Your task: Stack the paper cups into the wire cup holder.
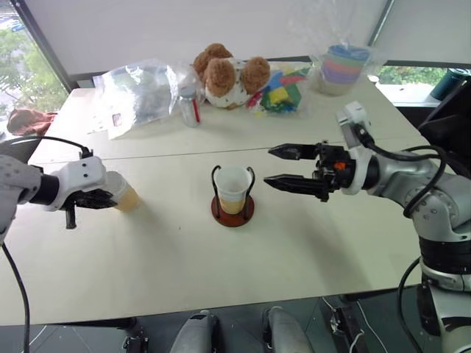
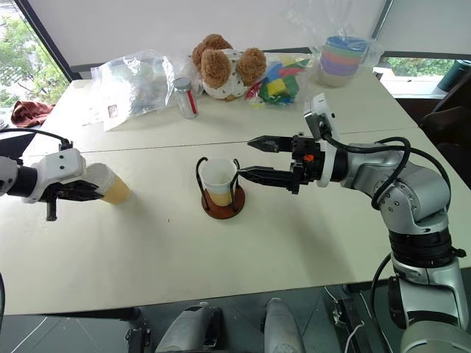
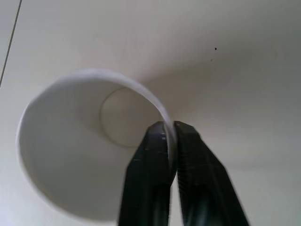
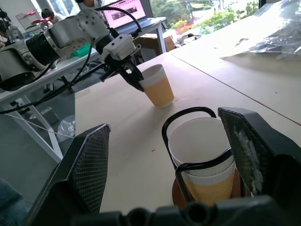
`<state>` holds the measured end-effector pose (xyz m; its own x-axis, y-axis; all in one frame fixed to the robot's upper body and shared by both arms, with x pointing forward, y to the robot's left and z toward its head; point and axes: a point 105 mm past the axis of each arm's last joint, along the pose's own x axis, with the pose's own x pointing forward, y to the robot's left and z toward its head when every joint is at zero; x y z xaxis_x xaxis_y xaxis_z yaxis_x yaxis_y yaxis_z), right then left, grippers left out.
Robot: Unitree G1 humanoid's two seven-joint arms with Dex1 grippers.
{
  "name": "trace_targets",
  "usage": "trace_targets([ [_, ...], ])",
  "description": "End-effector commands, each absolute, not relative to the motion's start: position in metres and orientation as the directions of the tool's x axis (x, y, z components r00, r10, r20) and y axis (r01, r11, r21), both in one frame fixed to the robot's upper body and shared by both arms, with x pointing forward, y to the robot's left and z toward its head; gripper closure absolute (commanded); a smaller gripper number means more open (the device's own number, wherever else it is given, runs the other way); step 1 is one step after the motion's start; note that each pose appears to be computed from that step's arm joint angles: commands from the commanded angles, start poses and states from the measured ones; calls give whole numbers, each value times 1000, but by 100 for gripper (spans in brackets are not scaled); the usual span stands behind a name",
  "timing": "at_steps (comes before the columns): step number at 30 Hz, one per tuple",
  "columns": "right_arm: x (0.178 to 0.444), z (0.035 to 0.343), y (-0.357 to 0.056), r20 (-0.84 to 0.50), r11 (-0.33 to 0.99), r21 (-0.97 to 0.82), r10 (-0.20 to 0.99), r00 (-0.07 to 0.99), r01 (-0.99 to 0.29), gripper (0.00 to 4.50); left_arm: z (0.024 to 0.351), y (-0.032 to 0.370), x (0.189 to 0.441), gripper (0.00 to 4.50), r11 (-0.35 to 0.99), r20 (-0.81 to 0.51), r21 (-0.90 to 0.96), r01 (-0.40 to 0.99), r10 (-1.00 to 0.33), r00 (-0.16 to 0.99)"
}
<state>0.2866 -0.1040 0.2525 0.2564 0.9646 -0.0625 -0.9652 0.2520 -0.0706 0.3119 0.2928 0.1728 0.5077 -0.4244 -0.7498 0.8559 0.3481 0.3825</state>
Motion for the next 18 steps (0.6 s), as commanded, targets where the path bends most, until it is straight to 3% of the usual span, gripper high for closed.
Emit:
trace_targets([
  [1, 280, 268, -105, -39, 248, -137, 966, 256, -959, 50, 178, 293, 315, 447, 330, -745, 415, 848, -412, 525],
  [7, 283, 266, -107, -44, 258, -130, 963, 266, -957, 50, 188, 296, 319, 447, 320, -736, 451, 833, -394, 550],
  [10, 287, 267, -112, -50, 276, -136, 957, 285, -952, 50, 212, 293, 323, 447, 293, -715, 499, 815, -392, 579],
  [12, 291, 270, -122, -60, 303, -153, 947, 315, -941, 50, 247, 273, 328, 447, 264, -664, 535, 802, -455, 593],
  [15, 298, 271, -143, -136, 349, -196, 916, 378, -916, 50, 310, 214, 322, 447, 138, -586, 523, 841, -658, 472],
  [18, 301, 267, -153, -197, 365, -231, 890, 410, -902, 50, 331, 175, 315, 447, 24, -562, 495, 869, -754, 341],
])
